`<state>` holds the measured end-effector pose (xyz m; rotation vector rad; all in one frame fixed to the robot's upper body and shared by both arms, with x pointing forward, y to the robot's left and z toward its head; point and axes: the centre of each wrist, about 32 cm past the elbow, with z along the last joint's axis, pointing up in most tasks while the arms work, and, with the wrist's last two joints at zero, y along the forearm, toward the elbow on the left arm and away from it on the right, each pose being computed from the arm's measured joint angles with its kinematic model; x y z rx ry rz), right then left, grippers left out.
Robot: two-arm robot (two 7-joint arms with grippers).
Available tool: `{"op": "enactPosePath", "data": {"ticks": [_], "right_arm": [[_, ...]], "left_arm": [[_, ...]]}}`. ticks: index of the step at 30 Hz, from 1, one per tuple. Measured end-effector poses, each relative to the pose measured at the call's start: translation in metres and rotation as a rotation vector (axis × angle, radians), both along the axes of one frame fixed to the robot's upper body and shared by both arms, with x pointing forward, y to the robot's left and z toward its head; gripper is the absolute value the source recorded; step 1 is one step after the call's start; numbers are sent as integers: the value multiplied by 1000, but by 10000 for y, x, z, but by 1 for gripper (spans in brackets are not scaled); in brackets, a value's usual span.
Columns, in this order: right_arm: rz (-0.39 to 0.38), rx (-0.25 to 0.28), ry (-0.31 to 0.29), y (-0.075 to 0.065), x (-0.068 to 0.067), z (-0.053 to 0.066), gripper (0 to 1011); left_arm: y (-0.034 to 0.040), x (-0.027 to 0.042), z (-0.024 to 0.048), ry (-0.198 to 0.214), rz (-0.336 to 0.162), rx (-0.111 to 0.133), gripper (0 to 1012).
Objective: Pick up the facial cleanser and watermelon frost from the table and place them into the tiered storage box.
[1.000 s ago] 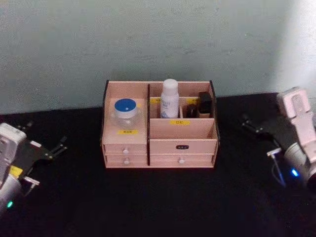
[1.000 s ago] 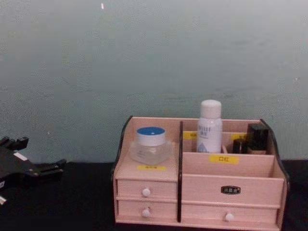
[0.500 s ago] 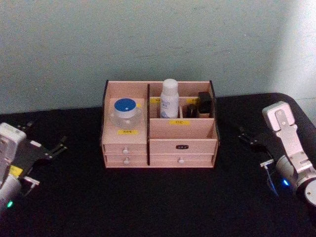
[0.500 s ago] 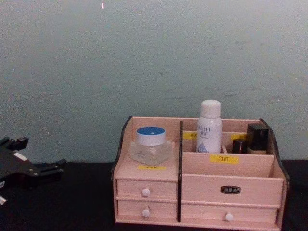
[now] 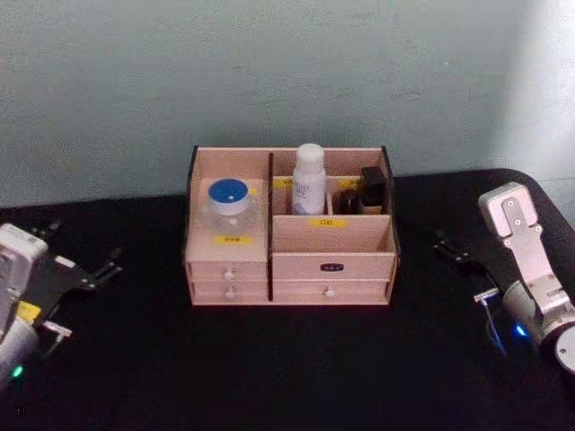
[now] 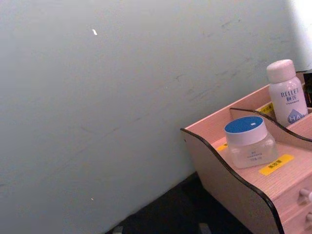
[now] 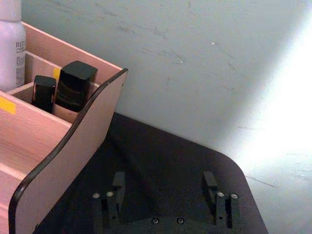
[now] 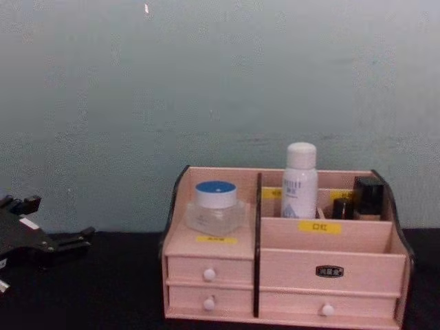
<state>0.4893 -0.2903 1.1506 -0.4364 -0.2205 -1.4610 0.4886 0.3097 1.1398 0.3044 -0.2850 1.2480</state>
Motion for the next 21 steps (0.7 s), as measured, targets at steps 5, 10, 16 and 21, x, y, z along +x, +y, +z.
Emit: {"op": "enactPosePath", "data": {"ticks": [5,10,16,21], "right_arm": [[1,1,0,1,-2,3,1002],[2,1,-1,0,-2,4,1002],[2,1,-1,-1,-2,6,1002],[2,1,-1,-1,-3,7,1002]], "left_arm": [[0,0,0,0,0,0,1001],[0,0,0,0,0,0,1001],[0,0,0,0,0,0,1001],[0,0,0,0,0,0,1001]]}}
